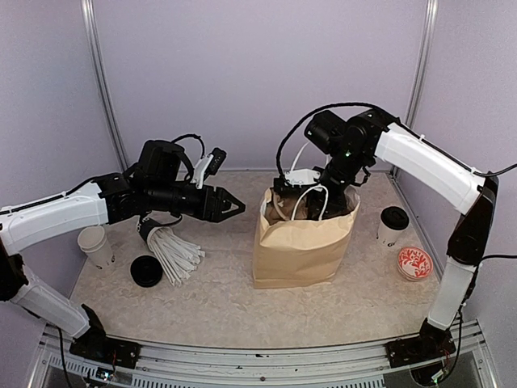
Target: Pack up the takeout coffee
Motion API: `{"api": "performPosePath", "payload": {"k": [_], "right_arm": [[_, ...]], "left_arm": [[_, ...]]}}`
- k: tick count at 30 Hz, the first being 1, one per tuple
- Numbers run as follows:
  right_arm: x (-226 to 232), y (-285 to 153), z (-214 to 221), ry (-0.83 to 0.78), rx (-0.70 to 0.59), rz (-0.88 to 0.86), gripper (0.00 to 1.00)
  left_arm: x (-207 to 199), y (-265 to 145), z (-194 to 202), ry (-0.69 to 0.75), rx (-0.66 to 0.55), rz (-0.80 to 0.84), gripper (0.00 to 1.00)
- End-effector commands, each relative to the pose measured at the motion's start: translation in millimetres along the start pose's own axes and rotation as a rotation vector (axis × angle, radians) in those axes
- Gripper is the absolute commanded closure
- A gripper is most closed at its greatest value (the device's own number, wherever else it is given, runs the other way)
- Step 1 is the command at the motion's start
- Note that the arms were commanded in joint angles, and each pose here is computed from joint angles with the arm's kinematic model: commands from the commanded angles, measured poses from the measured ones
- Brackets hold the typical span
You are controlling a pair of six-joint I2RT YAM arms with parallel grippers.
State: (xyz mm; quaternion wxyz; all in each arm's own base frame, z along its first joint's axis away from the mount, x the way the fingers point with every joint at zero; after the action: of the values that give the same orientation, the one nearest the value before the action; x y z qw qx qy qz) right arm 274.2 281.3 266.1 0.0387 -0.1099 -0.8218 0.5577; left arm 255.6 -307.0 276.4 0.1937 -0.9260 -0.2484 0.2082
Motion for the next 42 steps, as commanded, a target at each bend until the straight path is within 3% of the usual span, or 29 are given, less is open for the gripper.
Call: {"api": "performPosePath", "payload": {"k": [1,7,11,15,21,27,32,38,42], "right_arm": [[1,-6,11,-0.050,0.082,0.072,0.86],[-8,-43,-12,-0.079,-0.021,0.163,0.86],[-1,-50,-17,-0.075,-0.072,0.128,0.86],[5,-48,-15,-0.061,-0.078,0.092,0.86],[8,-48,-15,-0.049,-0.089,0.073,0.86],[8,-47,-16,-0.040,-0.090,0.069,0.86],[9,-48,-14,-0.038,-0.090,0.069,0.86],[10,-47,-13,-0.037,-0.085,0.066,0.86],[10,-45,-12,-0.036,-0.078,0.067,0.86]], "left_arm": [[2,1,-9,0.012,-0.031,0.001,0.42],[-15,-3,-21,0.075,-0.066,0.081,0.43],[-64,-17,-40,0.260,-0.201,0.189,0.42],[-107,-32,-50,0.482,-0.319,0.186,0.39],[-135,-33,-63,0.666,-0.422,0.189,0.40],[-128,5,-68,0.747,-0.397,0.046,0.44],[-126,28,-68,0.783,-0.377,0.024,0.48],[-112,55,-69,0.748,-0.330,-0.062,0.54],[-115,64,-69,0.764,-0.316,-0.058,0.65]]}}
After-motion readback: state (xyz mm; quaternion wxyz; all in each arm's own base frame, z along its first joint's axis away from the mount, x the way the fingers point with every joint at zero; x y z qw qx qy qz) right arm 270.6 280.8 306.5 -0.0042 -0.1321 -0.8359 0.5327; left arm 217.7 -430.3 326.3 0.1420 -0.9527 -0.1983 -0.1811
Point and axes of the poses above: each gripper's point midway between its finger pads, its own y axis out along the fingers, its own x axis along the line the jaws close on, z = x × y, the point moved 4 cm from there along -y, back along the fingers, and after that the axes turned 11 degrees about y, right-handed, at the moved point
